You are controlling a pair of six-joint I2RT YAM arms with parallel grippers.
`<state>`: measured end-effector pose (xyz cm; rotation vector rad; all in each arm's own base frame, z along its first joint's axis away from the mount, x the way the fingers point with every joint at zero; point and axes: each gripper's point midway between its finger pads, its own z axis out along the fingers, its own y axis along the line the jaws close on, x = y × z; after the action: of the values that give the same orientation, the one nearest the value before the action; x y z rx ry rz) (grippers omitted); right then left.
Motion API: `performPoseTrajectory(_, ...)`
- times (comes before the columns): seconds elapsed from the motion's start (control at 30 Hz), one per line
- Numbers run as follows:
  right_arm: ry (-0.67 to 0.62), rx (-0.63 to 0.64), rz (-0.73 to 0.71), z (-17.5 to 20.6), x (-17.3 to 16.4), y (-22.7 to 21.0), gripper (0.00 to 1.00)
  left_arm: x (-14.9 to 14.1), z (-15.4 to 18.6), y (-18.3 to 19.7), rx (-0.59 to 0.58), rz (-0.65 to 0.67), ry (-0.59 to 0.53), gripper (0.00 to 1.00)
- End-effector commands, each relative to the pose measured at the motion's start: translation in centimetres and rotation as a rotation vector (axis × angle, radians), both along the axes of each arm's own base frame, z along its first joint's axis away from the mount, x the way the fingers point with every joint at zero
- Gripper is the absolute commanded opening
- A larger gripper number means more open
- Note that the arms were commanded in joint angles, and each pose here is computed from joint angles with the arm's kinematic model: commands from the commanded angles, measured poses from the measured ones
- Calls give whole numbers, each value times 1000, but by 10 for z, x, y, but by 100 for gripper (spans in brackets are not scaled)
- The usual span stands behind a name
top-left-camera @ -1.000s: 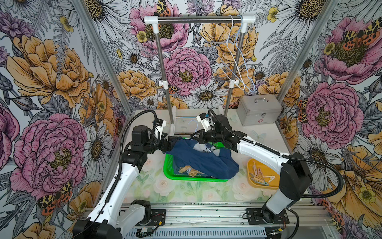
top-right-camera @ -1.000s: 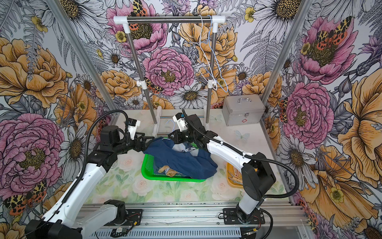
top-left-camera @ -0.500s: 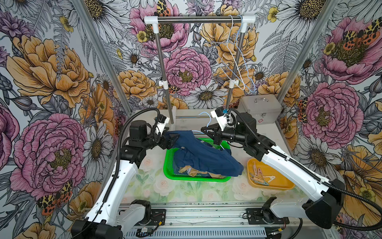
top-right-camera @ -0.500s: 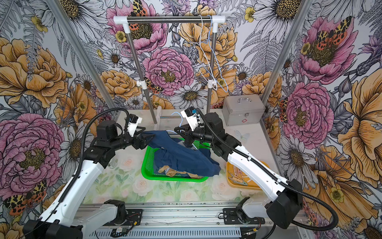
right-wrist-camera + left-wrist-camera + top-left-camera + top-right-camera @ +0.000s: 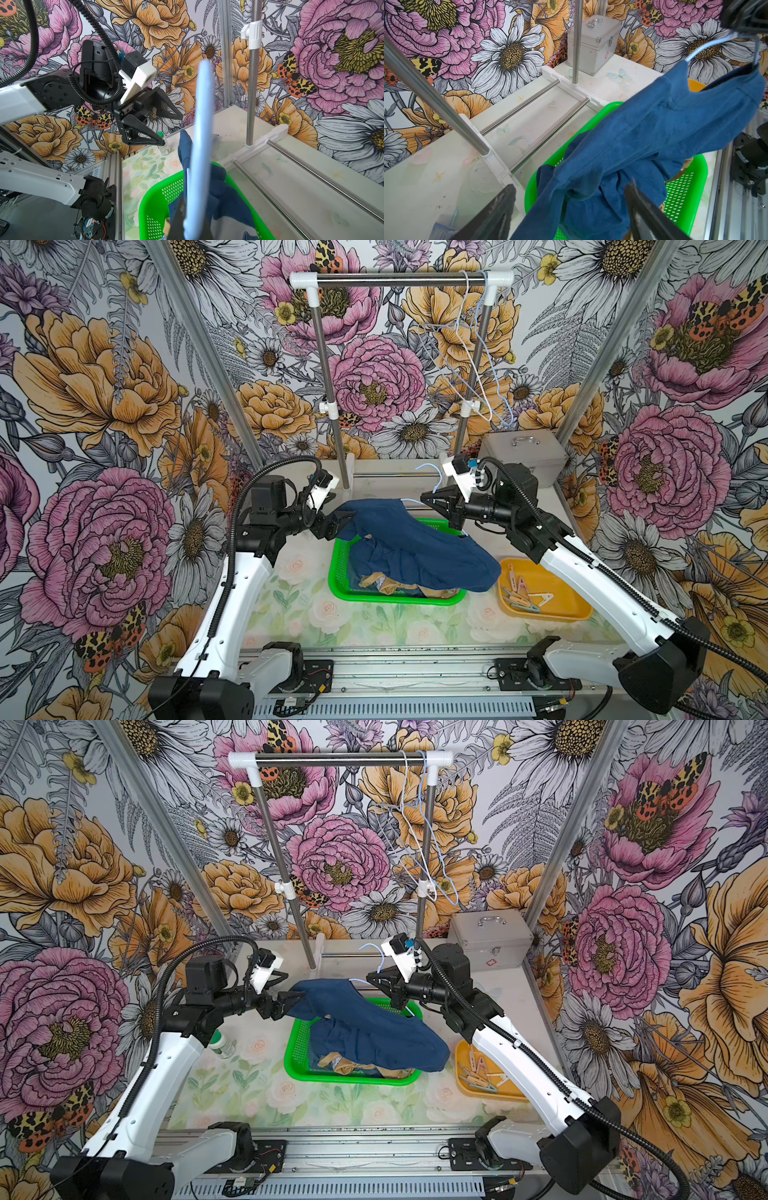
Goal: Remove the clothespins securing t-shirts to the hanger
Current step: Remove the T-shirt from the hanger.
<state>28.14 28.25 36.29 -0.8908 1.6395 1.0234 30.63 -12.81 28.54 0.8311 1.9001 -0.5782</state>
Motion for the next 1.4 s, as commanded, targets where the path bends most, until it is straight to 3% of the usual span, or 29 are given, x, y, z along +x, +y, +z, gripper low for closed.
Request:
performPoseTrajectory(0.0,-74,28,51,21,-11,-1,0,-6,-24,-4,4,-90,30,83)
performPoseTrajectory(0.13,-86,28,58,23,-9,-1,0,1,-44,-1,55,-103,39,82)
performPoseTrajectory(0.27,-95,35,71,29,-10,-1,0,10,-55,2,100,-102,35,67)
performPoseTrajectory(0.63,-142,22,67,30,-9,-8,0,19,-49,8,116,-40,9,3)
performPoseTrajectory(0.77,-196,-1,64,26,-13,-14,0,34,-33,22,51,83,-11,0)
performPoseTrajectory(1.03,-320,-9,21,40,-27,-38,0,64,-16,87,-142,427,0,0)
performPoseTrajectory(1.37,-410,-3,-92,60,-33,-74,0,68,-20,109,-181,502,38,0)
